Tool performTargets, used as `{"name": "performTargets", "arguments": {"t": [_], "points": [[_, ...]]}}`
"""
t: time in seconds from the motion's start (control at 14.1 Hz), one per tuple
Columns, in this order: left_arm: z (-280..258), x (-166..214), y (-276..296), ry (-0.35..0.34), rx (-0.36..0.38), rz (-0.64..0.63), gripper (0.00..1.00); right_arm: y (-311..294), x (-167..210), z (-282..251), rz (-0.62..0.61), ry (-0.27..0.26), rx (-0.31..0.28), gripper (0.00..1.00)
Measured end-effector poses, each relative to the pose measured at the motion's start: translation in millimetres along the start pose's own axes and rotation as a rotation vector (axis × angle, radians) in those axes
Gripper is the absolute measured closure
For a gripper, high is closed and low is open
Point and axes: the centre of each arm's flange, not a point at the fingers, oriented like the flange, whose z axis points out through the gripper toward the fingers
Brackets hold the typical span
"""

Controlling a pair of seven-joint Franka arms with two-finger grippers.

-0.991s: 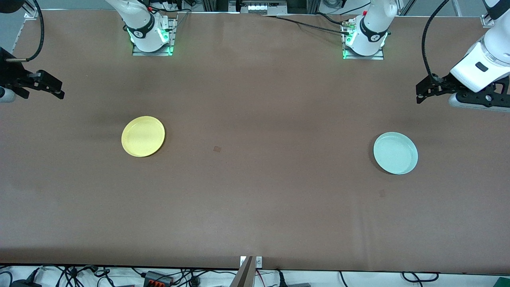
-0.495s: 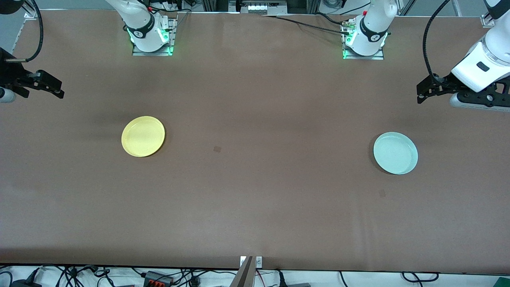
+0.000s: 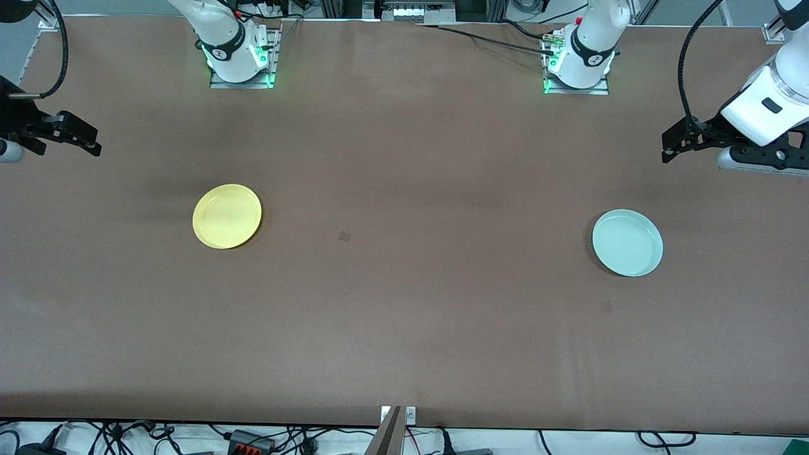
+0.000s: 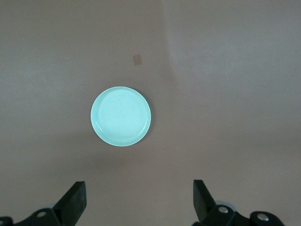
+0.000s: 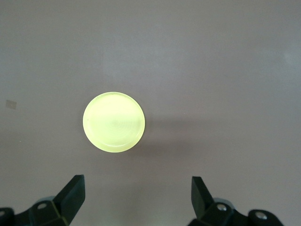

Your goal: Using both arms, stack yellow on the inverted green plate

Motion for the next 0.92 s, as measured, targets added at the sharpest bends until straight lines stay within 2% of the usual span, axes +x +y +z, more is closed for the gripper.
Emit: {"name": "performTargets", "arguments": {"t": [0.5, 0.92], "points": [[23.4, 20.7, -6.5, -0.058, -0.012, -0.007, 0.0, -0.2, 0.2, -0.3, 0.0, 0.002, 0.0, 0.0], [50.0, 55.9, -51.0, -0.091, -0.032, -0.068, 0.0, -1.6, 0.6, -0.9, -0.003, 0.005, 0.0, 0.0]]}}
